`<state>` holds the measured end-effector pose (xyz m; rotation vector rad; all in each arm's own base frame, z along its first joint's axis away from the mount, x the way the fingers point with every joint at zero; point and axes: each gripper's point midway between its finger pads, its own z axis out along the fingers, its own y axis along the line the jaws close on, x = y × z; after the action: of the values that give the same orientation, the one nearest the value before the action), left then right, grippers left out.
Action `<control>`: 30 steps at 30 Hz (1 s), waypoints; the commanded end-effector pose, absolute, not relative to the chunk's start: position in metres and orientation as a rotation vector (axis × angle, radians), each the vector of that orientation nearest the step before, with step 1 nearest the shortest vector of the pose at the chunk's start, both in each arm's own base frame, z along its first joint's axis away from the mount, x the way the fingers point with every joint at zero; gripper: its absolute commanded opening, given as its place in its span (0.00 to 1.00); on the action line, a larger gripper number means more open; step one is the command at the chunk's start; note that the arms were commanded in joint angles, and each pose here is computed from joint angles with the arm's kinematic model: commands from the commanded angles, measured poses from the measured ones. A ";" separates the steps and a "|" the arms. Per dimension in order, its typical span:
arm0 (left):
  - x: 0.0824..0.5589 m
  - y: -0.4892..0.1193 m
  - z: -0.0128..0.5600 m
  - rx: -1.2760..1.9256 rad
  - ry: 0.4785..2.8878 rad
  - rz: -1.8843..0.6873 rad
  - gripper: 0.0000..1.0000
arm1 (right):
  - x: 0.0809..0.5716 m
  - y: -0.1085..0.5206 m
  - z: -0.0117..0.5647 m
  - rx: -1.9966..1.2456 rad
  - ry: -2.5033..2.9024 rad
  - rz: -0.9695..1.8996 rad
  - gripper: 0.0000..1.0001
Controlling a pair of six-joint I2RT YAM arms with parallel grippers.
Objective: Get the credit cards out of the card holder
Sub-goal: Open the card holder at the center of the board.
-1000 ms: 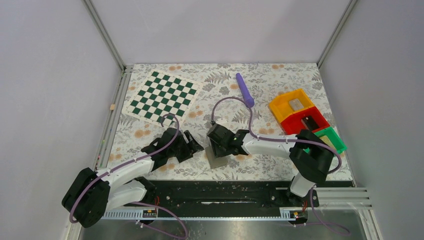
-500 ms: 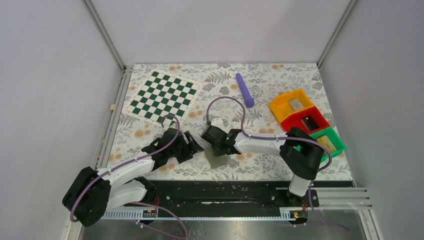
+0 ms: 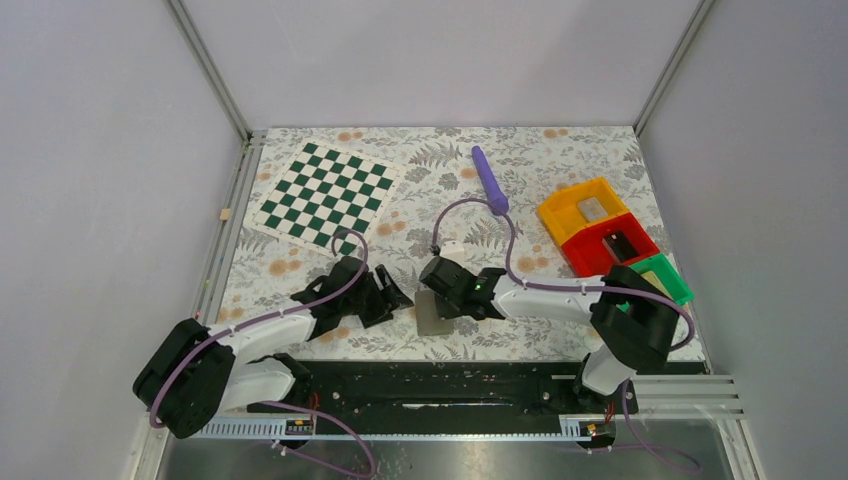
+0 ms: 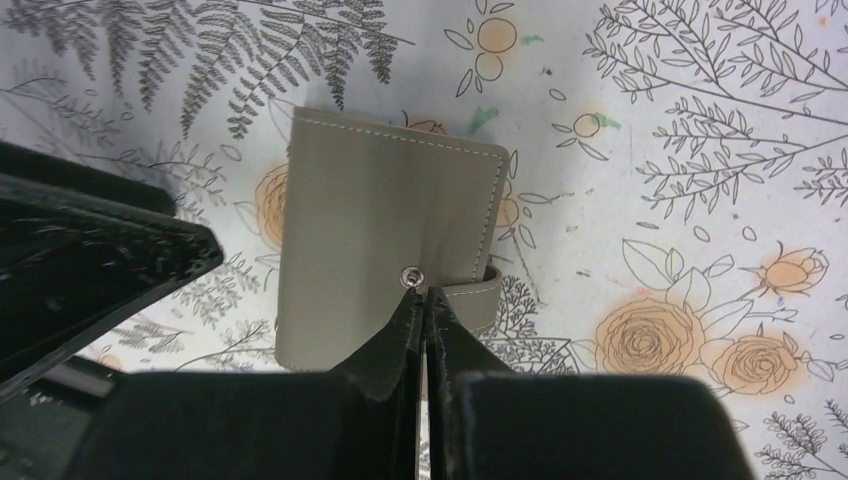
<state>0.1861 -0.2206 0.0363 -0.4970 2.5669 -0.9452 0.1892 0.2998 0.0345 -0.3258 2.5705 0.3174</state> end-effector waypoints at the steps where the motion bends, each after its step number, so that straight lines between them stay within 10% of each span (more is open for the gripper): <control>1: 0.186 -0.235 0.046 -0.402 2.552 -1.007 0.66 | 0.190 0.310 0.069 -0.226 2.506 0.487 0.00; 30: 0.190 -0.275 0.072 -0.072 2.554 -0.906 0.92 | 0.188 0.299 0.128 -0.004 2.346 0.924 0.00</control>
<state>0.1755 -0.2595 0.0546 -0.1077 2.6257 -0.8580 0.1852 0.2930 0.1166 -0.0280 2.3823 0.8678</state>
